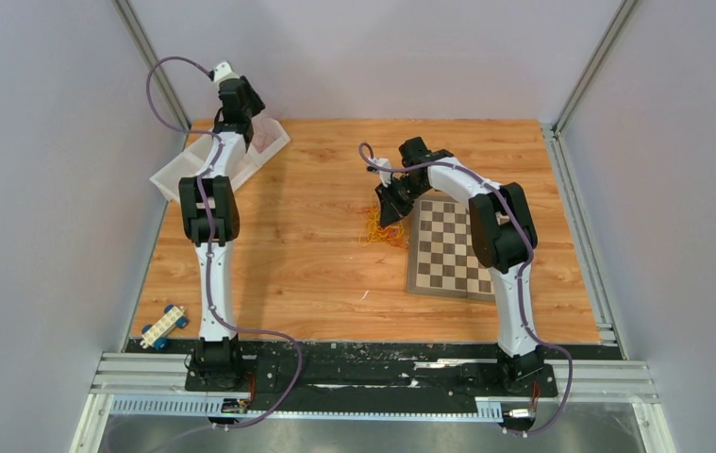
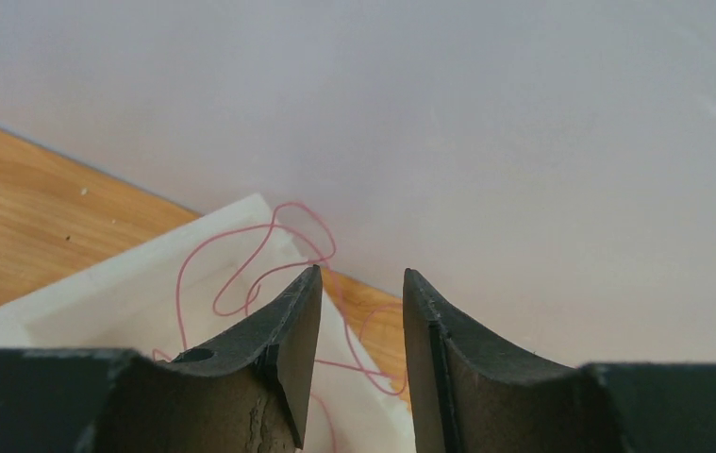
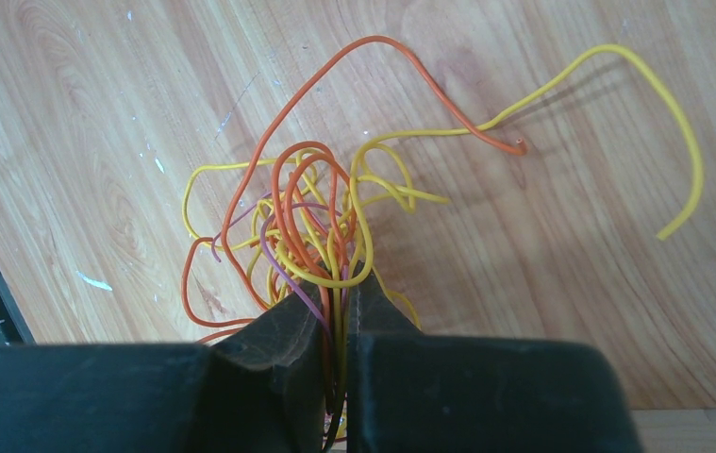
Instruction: Untangle the cables
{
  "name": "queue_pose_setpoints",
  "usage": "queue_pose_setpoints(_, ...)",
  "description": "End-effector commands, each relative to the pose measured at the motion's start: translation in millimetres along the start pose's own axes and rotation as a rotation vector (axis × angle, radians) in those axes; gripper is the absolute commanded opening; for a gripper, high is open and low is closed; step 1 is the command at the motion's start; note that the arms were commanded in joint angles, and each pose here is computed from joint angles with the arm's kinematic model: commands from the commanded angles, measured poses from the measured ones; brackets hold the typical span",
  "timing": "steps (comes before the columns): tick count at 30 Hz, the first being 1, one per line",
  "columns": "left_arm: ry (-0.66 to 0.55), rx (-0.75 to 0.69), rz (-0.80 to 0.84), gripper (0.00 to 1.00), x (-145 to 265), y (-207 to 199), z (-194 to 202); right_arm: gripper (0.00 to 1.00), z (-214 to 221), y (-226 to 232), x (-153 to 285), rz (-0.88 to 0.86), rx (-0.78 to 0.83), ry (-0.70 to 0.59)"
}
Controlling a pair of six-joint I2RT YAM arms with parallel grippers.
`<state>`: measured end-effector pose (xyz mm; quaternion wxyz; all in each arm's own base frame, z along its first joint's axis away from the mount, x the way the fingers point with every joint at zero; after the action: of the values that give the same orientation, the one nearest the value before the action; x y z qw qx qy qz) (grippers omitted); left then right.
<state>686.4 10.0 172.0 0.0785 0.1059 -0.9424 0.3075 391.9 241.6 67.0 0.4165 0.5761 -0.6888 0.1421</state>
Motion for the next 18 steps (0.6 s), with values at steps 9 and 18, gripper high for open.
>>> queue_pose_setpoints(9, -0.096, 0.030, 0.081, 0.47, -2.3, -31.5, -29.5, 0.09, -12.7, 0.4, 12.5, 0.021, 0.047, -0.039)
queue_pose_setpoints(18, -0.062, 0.035, 0.048, 0.47, -12.6, -14.5, -5.7, 0.09, -13.8, -3.2, 10.6, 0.030, 0.046, -0.035)
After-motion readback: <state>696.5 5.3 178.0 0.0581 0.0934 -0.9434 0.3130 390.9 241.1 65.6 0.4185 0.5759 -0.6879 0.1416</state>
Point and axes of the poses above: each gripper's point midway between its finger pads, its own x axis back along the fingers, its own y axis along the line the jaws close on, z = x × y, the point moved 4 cm from there along x, back along the fingers, and after that the axes turned 11 degrees about x, right-handed, at the moved point
